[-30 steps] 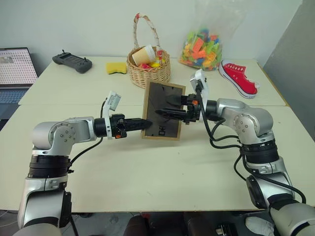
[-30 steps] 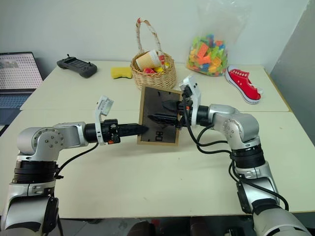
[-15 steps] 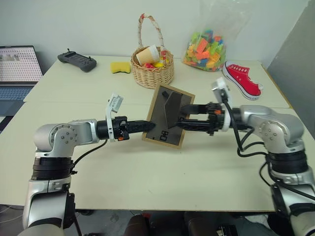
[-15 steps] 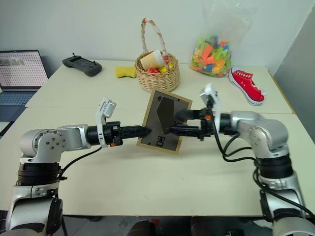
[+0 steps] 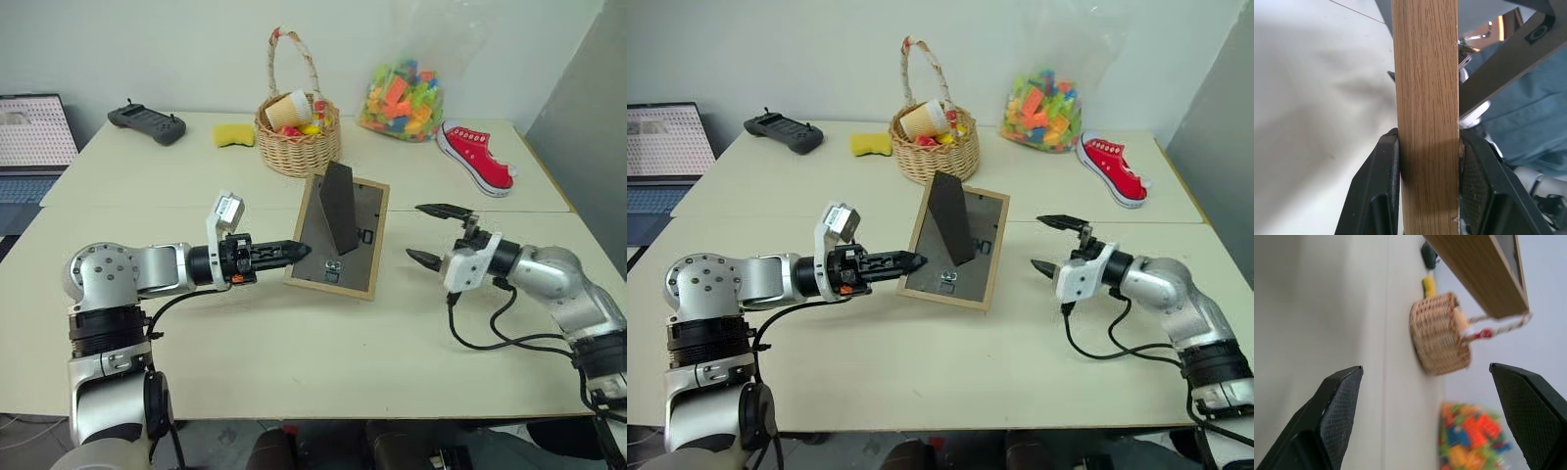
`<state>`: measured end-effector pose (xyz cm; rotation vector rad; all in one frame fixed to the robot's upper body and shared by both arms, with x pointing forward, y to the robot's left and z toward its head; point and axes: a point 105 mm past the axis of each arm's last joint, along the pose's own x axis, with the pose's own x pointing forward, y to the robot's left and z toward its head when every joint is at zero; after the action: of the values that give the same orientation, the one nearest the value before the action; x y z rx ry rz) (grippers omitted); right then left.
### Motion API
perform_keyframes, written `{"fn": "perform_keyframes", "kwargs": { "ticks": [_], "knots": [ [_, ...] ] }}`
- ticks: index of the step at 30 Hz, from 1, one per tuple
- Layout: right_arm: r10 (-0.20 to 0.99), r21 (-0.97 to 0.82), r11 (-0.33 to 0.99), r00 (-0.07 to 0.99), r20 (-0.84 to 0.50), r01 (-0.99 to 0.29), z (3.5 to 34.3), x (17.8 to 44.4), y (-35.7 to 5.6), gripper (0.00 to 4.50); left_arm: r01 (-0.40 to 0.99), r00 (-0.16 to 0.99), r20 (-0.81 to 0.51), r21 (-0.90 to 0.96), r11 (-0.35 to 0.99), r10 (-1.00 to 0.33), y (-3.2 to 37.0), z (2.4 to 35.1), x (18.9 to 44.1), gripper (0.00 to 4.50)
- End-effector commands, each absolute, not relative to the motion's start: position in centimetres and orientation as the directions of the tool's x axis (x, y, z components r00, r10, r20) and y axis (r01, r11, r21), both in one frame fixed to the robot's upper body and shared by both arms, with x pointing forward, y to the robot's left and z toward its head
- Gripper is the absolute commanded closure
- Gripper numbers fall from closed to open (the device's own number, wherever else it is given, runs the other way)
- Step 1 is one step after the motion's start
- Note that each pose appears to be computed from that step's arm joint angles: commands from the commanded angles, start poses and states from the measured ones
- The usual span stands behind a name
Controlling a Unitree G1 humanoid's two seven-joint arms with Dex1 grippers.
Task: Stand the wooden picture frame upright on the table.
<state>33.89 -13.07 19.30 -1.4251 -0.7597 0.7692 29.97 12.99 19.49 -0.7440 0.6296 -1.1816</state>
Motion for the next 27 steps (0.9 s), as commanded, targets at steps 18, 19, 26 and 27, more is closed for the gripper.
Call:
{"fn": "perform_keyframes", "kwargs": {
  "ticks": [18,19,26,27],
  "knots": [
    [0.952,-0.949,0.077,0.261,0.162,0.306,22.4,32.2,-8.8,1.83,0.577,0.209,-0.004,-0.807,0.127,-0.978,11.5,20.1,28.3,3.16],
    [0.951,-0.948,0.079,0.263,0.164,0.308,22.5,32.2,-8.8,1.89,0.577,0.21,-0.006,-0.807,0.129,-0.978,11.5,20.0,28.3,3.16],
    [0.954,-0.947,0.08,0.251,0.163,0.31,22.6,31.9,-9.4,2.98,0.582,0.231,-0.001,-0.801,0.139,-0.973,11.5,20.0,28.2,2.38],
    [0.955,-0.948,0.081,0.25,0.163,0.309,22.6,31.9,-9.5,3.12,0.581,0.236,0.006,-0.803,0.137,-0.972,11.5,20.0,28.2,2.18]
  ]
}}
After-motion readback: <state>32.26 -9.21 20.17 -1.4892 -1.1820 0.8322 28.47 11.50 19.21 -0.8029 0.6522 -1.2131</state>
